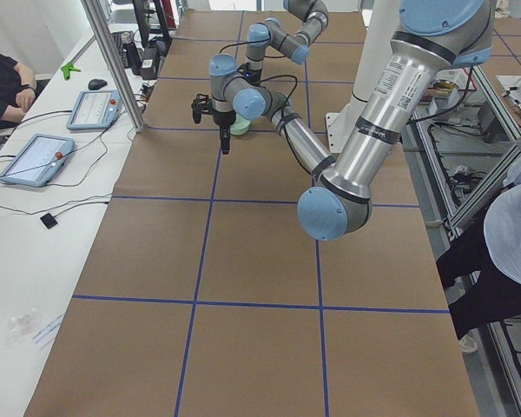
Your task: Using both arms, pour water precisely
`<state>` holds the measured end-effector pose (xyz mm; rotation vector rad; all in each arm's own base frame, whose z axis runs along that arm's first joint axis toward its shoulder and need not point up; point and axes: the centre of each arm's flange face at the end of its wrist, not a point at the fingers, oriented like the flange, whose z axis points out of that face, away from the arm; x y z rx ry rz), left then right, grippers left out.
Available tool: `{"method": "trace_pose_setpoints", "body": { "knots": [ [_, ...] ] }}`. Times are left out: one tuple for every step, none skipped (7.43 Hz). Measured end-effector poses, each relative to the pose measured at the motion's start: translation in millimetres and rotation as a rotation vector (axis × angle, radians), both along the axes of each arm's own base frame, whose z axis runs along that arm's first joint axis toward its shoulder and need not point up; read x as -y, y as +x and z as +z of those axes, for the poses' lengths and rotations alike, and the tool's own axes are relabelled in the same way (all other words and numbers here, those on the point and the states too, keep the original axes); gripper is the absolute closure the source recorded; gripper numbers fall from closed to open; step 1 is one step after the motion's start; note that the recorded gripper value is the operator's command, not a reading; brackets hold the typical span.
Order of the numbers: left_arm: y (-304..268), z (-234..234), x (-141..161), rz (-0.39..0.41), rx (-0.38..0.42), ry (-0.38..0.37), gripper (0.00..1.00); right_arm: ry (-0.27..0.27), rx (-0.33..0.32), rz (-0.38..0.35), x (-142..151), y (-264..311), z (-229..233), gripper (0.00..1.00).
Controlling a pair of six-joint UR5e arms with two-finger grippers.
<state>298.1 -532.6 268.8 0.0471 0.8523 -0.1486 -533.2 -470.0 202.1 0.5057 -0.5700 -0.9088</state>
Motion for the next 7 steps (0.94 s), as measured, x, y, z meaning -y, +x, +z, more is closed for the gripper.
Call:
{"method": "trace_pose_setpoints", "body": {
  "knots": [
    [-3,2,1,0.004,0.004,0.006,0.00,0.002,-0.016,-0.012,6,-9,-4,1.00],
    [-7,7,2,0.009,0.011,0.014,0.00,0.000,-0.027,-0.018,11,-17,-8,1.00],
    [-12,11,4,0.015,0.016,0.022,0.00,-0.005,-0.043,-0.030,14,-23,-11,1.00],
    [-14,15,4,0.018,0.020,0.025,0.00,-0.008,-0.065,-0.051,17,-26,-15,1.00],
    [-15,18,4,0.022,0.024,0.027,0.00,-0.009,-0.087,-0.069,17,-27,-17,1.00],
    [-18,22,5,0.031,0.030,0.035,0.00,-0.014,-0.104,-0.080,19,-29,-17,1.00],
    [-22,28,5,0.042,0.038,0.046,0.00,-0.021,-0.121,-0.087,23,-35,-17,1.00]
  ]
}}
